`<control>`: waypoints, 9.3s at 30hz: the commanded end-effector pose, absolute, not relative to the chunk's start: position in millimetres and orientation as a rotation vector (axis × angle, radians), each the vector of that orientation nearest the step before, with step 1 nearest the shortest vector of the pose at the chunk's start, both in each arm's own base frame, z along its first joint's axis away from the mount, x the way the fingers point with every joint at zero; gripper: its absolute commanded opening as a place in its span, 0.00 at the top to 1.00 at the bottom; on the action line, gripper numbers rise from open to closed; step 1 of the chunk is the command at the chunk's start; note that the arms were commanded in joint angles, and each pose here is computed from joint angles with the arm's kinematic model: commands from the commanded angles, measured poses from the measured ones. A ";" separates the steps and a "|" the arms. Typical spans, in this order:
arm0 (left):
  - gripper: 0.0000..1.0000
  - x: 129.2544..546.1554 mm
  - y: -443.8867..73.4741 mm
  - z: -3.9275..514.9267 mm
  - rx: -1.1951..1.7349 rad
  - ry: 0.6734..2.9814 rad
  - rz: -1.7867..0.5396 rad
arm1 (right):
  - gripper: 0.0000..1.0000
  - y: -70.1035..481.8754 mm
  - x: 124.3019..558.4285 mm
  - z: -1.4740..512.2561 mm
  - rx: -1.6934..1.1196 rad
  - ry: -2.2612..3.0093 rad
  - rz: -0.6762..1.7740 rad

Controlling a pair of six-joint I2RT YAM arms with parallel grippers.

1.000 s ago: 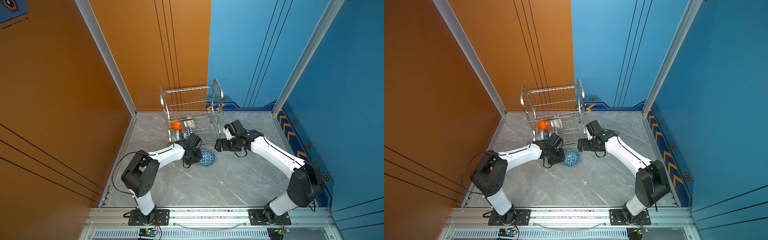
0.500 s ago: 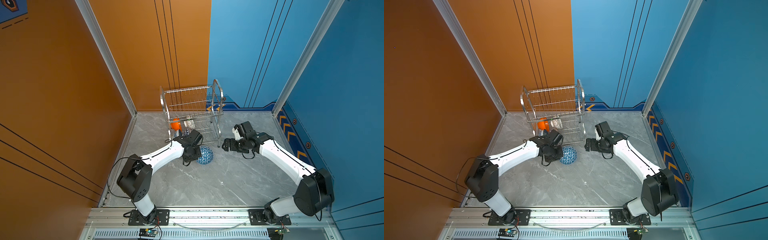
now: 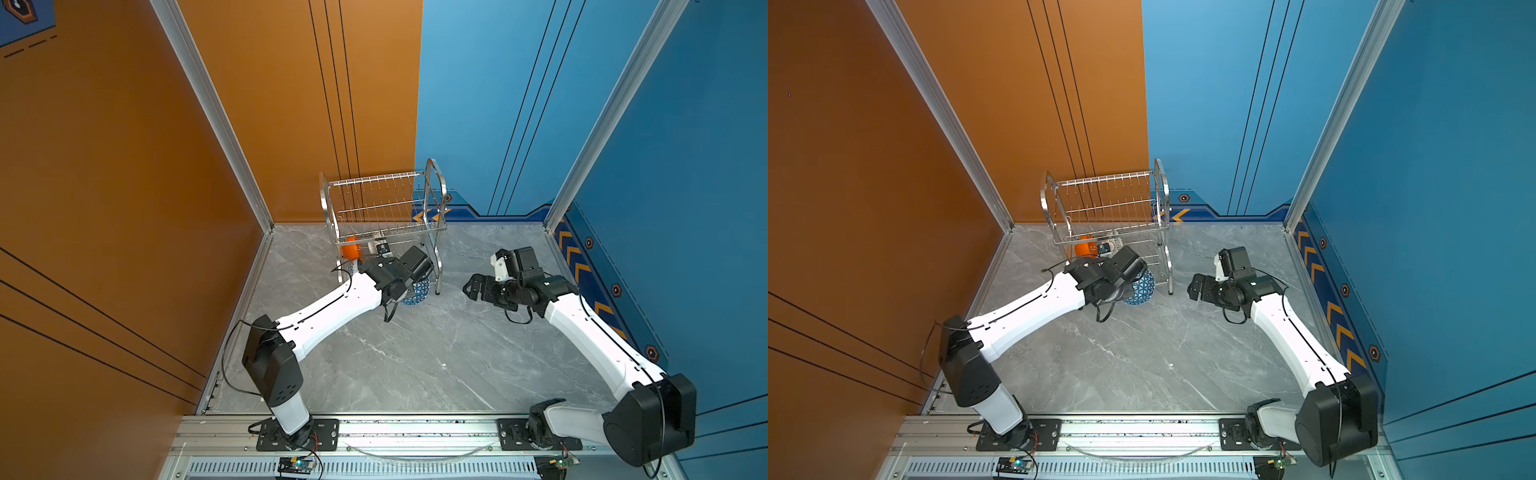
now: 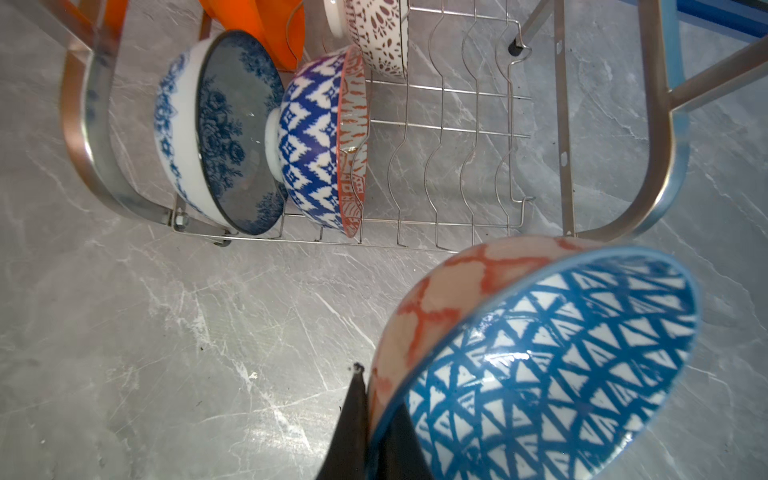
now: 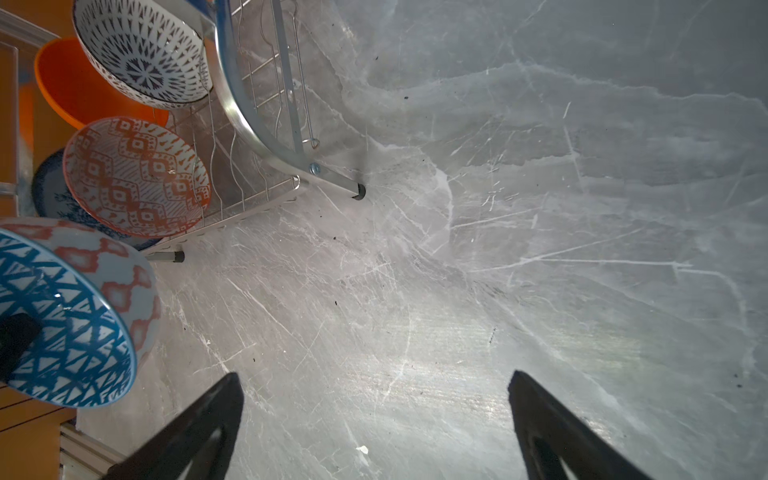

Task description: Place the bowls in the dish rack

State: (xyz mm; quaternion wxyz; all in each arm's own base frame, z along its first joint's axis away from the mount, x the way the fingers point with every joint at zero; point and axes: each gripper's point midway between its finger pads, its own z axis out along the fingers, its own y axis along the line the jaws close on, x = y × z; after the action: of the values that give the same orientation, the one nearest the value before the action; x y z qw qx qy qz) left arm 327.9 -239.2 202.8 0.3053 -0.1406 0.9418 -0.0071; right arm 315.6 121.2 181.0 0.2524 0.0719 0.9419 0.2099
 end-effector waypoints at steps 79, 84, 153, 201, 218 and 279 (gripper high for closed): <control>1.00 290.5 -351.1 92.1 -0.438 2.934 -0.316 | 0.16 127.5 248.0 134.3 0.041 2.757 0.365; 0.98 290.4 -360.5 81.7 -0.401 2.940 -0.374 | 0.21 130.2 251.9 126.1 0.059 2.795 0.353; 0.02 279.4 -144.9 196.5 -0.757 2.449 -0.843 | 1.00 333.3 308.7 218.5 -0.440 2.528 1.009; 0.02 268.9 -134.9 214.5 -0.731 2.499 -0.839 | 1.00 375.8 417.6 210.5 0.081 2.160 1.706; 0.02 262.9 -121.6 213.4 -0.766 2.513 -0.823 | 1.00 379.3 436.1 175.9 0.060 2.227 1.654; 0.02 259.4 -112.8 209.3 -0.821 2.509 -0.787 | 0.93 341.0 442.5 107.0 -0.111 2.504 1.368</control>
State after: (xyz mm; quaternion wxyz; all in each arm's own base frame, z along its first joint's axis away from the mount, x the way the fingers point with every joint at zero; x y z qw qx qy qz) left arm 263.6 -116.8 212.5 0.1955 -0.2895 0.8913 -0.2889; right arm 429.9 371.3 160.3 0.1763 -0.1154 0.8173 0.5363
